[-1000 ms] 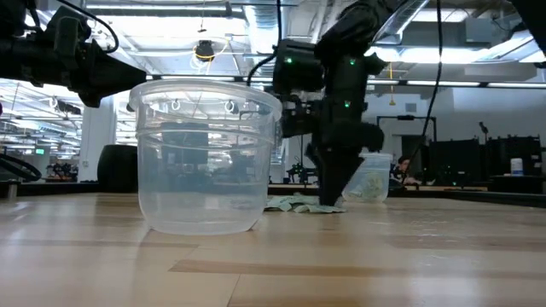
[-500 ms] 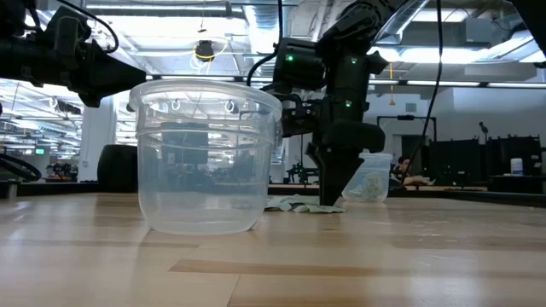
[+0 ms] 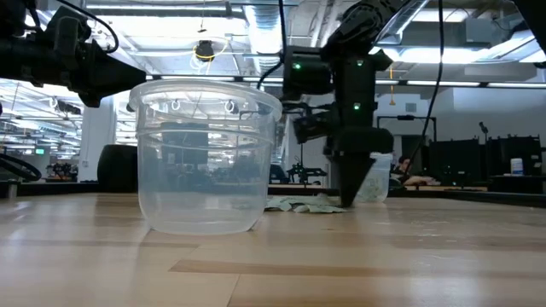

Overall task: Pick and place Stevia / Truvia into bins
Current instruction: Put the stevia packet into the top transparent container, then put the stevia packet into the bottom transparent container

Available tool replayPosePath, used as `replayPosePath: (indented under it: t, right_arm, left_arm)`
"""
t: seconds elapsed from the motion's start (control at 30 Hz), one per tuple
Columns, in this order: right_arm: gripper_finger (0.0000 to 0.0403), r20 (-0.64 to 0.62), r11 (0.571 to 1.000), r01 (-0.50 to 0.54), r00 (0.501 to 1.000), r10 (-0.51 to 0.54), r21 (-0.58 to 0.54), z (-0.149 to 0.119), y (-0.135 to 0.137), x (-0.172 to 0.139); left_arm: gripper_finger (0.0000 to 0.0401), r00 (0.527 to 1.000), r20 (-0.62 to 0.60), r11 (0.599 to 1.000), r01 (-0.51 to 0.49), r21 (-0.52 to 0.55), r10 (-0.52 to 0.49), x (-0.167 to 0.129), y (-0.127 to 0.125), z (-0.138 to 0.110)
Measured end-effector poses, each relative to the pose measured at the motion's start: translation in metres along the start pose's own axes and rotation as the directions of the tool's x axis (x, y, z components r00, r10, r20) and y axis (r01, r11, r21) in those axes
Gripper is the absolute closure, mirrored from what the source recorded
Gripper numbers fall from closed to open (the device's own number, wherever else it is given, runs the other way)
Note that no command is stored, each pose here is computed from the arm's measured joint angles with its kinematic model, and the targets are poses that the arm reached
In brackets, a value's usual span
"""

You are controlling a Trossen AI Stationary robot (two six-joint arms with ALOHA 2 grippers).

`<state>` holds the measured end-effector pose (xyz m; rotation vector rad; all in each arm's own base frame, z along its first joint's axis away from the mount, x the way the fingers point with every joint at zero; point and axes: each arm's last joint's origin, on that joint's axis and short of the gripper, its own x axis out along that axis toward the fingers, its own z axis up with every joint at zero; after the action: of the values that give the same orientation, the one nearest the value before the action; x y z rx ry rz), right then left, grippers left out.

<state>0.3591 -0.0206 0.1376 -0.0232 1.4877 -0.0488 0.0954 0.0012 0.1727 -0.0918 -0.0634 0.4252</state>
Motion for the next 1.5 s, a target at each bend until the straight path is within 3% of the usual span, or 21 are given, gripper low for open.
replayPosePath:
  t: [0.3, 0.63, 0.87, 1.0, 1.5]
  right_arm:
    - [0.0402, 0.078, 0.989, 0.13, 0.988, -0.135, 0.072, -0.015, -0.007, -0.059]
    - [0.0402, 0.218, 0.921, 0.31, 0.907, -0.361, 0.235, -0.038, -0.035, -0.124]
    - [0.0401, 0.117, 0.885, 0.311, 0.922, -0.37, 0.345, -0.054, -0.072, -0.124]
    - [0.0392, 0.126, 0.893, 0.235, 0.945, -0.303, 0.384, -0.057, -0.085, -0.123]
    - [0.0301, 0.129, 0.903, 0.212, 0.952, -0.277, 0.374, -0.055, -0.07, -0.123]
  left_arm:
    - [0.0297, 1.0, 0.0, 1.0, 0.0, 0.0, 0.0, 0.0, 0.0, 0.0]
    - [0.0297, 1.0, 0.0, 1.0, 0.0, 0.0, 0.0, 0.0, 0.0, 0.0]
    - [0.0297, 1.0, 0.0, 1.0, 0.0, 0.0, 0.0, 0.0, 0.0, 0.0]
    - [0.0297, 1.0, 0.0, 1.0, 0.0, 0.0, 0.0, 0.0, 0.0, 0.0]
    - [0.0297, 1.0, 0.0, 1.0, 0.0, 0.0, 0.0, 0.0, 0.0, 0.0]
